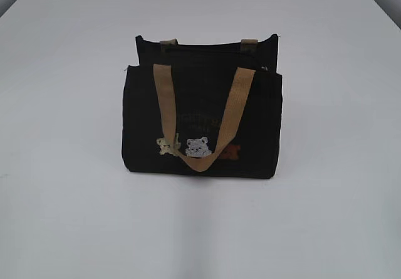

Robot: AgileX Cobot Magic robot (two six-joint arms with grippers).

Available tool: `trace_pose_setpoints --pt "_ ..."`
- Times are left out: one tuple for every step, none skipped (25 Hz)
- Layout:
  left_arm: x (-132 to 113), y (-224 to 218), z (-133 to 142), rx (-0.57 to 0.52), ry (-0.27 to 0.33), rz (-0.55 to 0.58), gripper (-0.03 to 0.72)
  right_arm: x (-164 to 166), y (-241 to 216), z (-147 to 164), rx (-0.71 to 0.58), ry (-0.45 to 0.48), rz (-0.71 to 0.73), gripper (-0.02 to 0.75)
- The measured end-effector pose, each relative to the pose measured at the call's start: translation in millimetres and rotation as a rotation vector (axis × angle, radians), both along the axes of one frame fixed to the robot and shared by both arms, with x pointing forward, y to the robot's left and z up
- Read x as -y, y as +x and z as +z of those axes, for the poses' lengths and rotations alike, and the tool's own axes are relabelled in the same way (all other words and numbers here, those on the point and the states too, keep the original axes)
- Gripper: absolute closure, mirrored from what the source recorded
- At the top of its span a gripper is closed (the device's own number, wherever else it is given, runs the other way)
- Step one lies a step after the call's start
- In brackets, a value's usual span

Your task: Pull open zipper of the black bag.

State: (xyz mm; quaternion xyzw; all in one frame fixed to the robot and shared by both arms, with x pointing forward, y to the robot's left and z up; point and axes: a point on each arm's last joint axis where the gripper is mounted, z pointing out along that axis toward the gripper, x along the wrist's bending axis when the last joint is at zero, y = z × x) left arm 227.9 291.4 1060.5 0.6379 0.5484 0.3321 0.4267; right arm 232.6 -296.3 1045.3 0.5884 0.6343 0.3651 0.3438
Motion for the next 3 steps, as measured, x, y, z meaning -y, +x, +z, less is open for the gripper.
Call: trace_pose_setpoints --pt "0.0 0.0 0.0 0.000 0.000 0.000 0.474 0.0 0.0 0.0 0.000 0.000 0.000 0.373" --pt "0.0 0.0 0.0 0.000 0.000 0.000 0.474 0.0 0.0 0.0 0.000 0.000 0.000 0.373" --pt "0.0 0.0 0.0 0.000 0.000 0.000 0.474 0.0 0.0 0.0 0.000 0.000 0.000 0.373"
